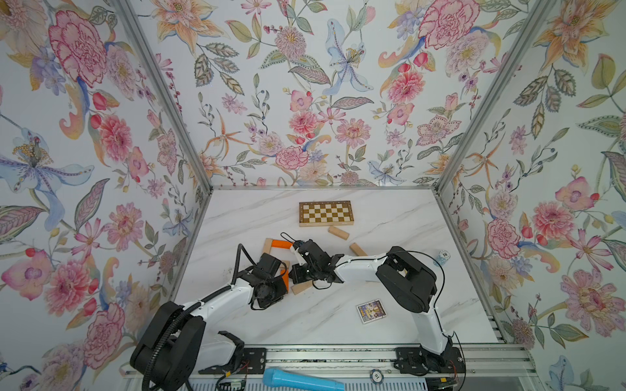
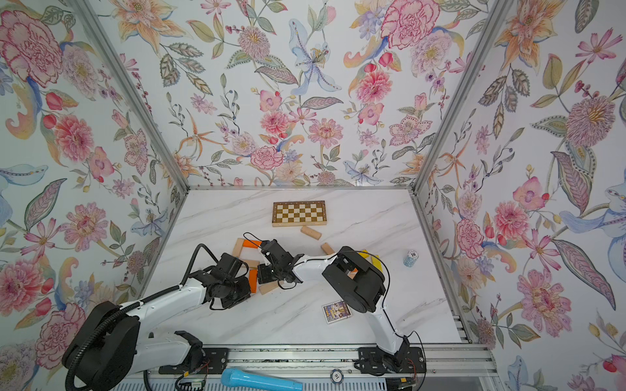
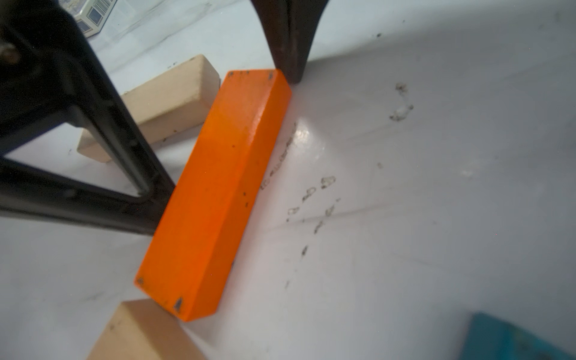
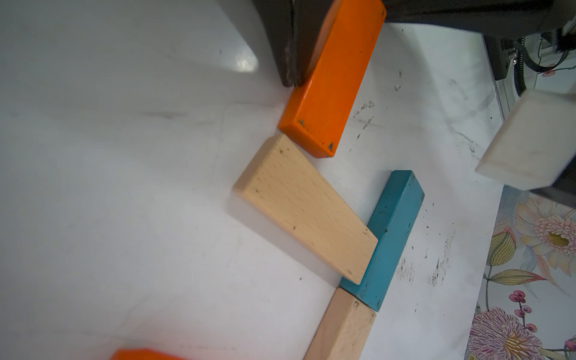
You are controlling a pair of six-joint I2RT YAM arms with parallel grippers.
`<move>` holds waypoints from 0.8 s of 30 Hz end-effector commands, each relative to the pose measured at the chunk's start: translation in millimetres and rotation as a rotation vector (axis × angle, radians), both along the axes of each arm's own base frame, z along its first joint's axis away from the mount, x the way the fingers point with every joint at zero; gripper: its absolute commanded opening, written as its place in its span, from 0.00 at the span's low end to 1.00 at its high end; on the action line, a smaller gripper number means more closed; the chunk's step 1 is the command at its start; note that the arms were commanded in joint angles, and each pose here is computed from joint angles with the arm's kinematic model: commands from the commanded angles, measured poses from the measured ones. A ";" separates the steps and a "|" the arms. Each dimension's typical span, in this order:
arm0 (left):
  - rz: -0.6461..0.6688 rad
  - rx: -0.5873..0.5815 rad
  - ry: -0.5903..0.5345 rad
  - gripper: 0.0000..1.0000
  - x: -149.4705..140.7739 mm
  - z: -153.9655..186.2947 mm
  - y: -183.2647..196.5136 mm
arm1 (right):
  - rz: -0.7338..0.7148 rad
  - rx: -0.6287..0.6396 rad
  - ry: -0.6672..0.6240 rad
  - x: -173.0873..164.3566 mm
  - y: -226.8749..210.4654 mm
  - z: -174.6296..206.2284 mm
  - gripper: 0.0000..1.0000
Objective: Assemble the number 6 with building blocks
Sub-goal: Assemble the building block at the center of the board.
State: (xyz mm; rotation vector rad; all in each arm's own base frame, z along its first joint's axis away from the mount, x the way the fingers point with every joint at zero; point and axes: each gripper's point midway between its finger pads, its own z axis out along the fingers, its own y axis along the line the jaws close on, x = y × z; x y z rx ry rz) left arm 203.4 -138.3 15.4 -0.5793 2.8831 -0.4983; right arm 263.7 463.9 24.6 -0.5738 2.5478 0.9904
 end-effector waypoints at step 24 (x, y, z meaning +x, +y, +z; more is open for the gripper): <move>0.022 0.054 0.014 0.00 -1.9 -1.6 21.5 | -0.013 -0.050 -0.009 -2.9 -10.4 -6.2 0.00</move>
